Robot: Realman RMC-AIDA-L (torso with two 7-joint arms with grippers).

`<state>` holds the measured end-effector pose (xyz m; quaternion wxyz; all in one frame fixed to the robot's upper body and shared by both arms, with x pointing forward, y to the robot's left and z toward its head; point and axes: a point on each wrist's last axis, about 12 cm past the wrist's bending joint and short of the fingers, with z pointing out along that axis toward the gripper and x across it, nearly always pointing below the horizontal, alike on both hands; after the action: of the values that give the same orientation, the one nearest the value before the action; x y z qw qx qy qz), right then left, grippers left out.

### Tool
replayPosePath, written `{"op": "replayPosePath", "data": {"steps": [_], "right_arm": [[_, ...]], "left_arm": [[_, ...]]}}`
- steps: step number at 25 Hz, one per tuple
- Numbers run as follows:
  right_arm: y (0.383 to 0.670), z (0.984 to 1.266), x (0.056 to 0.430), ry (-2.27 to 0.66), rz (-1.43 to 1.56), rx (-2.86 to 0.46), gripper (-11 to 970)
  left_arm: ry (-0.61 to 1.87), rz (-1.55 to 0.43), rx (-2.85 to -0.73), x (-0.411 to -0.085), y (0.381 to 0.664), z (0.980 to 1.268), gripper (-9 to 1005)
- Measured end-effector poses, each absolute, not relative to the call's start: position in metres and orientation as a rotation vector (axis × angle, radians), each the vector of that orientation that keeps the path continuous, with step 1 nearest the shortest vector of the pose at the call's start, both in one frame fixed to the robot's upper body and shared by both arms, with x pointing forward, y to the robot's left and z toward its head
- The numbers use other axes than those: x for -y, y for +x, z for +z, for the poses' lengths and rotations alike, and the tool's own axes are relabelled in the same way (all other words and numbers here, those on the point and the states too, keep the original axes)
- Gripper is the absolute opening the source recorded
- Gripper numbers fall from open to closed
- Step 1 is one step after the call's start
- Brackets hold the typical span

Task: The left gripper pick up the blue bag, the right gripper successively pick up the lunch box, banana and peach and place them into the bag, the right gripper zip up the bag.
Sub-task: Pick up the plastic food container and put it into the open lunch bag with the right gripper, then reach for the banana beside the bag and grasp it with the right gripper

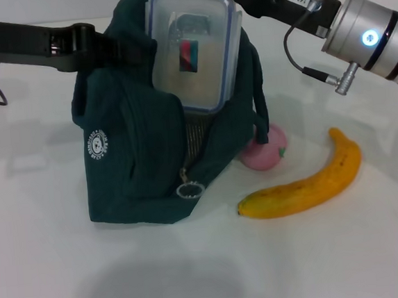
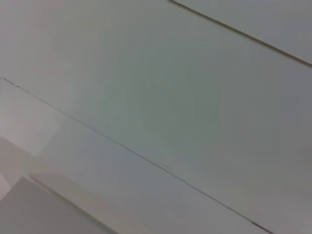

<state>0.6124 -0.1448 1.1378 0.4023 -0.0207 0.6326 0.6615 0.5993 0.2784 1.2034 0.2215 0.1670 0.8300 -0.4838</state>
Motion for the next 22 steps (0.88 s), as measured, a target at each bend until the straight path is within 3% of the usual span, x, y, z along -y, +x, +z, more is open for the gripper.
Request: {"op": "replayPosePath", "data": {"steps": [10,17,22], "right_arm": [[0.605,1.136,0.169,-0.048,1.626,-1.505,258],[0.606,1.146,0.217,-0.255,1.477,-1.523,519],[0.610,1.177,0.244,-0.583,1.341,-1.604,651]], "left_arm": [[0.446,-1.325,-2.292,-0.284,0.599,1.204,37],[0.417,-1.317,-2.290,-0.291,0.597,1.203,37],[0.413,-1.333,-2.264,-0.293,0.596,1.204,37]]}}
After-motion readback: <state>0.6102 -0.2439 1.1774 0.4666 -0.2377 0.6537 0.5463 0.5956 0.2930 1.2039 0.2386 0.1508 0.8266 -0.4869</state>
